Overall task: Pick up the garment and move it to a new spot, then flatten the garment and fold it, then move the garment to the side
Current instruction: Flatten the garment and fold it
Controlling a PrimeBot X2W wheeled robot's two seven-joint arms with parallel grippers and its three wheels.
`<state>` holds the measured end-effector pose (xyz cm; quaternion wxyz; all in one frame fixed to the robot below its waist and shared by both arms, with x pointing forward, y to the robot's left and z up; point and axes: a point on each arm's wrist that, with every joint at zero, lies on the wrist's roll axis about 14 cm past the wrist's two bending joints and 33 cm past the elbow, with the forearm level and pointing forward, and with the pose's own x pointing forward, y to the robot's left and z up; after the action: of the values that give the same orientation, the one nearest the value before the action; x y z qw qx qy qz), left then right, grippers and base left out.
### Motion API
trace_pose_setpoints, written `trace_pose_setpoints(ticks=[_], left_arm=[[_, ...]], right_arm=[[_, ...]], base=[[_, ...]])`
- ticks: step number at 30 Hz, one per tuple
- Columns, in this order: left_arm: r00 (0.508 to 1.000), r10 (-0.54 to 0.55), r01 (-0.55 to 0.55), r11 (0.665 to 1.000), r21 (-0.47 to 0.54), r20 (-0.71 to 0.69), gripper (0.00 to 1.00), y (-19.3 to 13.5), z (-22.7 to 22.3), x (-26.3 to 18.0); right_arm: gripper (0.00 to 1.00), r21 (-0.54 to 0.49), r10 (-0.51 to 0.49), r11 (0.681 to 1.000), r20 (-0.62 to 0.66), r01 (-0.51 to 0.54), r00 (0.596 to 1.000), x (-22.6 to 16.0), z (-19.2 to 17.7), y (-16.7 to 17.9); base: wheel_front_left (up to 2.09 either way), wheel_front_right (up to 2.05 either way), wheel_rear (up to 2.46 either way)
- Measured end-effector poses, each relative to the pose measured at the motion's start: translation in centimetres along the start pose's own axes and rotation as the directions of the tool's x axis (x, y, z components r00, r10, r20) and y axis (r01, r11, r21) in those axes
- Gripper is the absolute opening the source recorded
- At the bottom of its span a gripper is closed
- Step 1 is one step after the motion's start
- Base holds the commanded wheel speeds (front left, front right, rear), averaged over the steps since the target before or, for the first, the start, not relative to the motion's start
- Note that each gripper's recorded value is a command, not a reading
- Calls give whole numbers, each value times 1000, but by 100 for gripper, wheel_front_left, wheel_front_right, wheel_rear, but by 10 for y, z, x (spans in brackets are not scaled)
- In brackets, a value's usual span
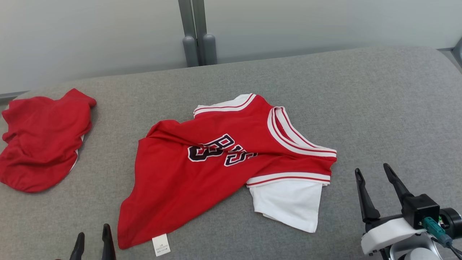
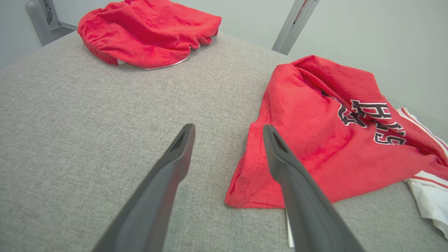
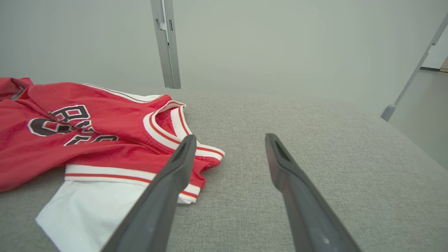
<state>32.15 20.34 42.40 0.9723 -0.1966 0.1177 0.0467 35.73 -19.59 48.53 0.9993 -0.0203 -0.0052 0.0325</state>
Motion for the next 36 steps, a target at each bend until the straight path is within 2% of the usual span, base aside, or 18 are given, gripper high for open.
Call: trace_pose_setpoints(ticks=[6,10,16,25,36], left_arm=[[973,-134,122,990,75,188,100,-40,39,-12],[960,-156,129,983,129,234,100,-40,51,-18],[959,-184,147,973,178,215,100,-44,46,-16],[954,-205,165,968,187,220,100,-51,49,-9],[958,-177,136,974,183,226,100,-42,50,-11]], right_arm=[[100,-24,-3,1000,34,4,999,-8,11,-4],[100,-30,-5,1000,42,6,999,-14,14,-4],[100,-14,-29,999,28,29,999,-22,9,-6],[100,-1,-61,998,11,61,998,-28,3,-11],[100,-3,-30,1000,22,30,999,-17,7,-2]], base=[[0,0,0],[0,0,0],[0,0,0],[0,0,0],[0,0,0]])
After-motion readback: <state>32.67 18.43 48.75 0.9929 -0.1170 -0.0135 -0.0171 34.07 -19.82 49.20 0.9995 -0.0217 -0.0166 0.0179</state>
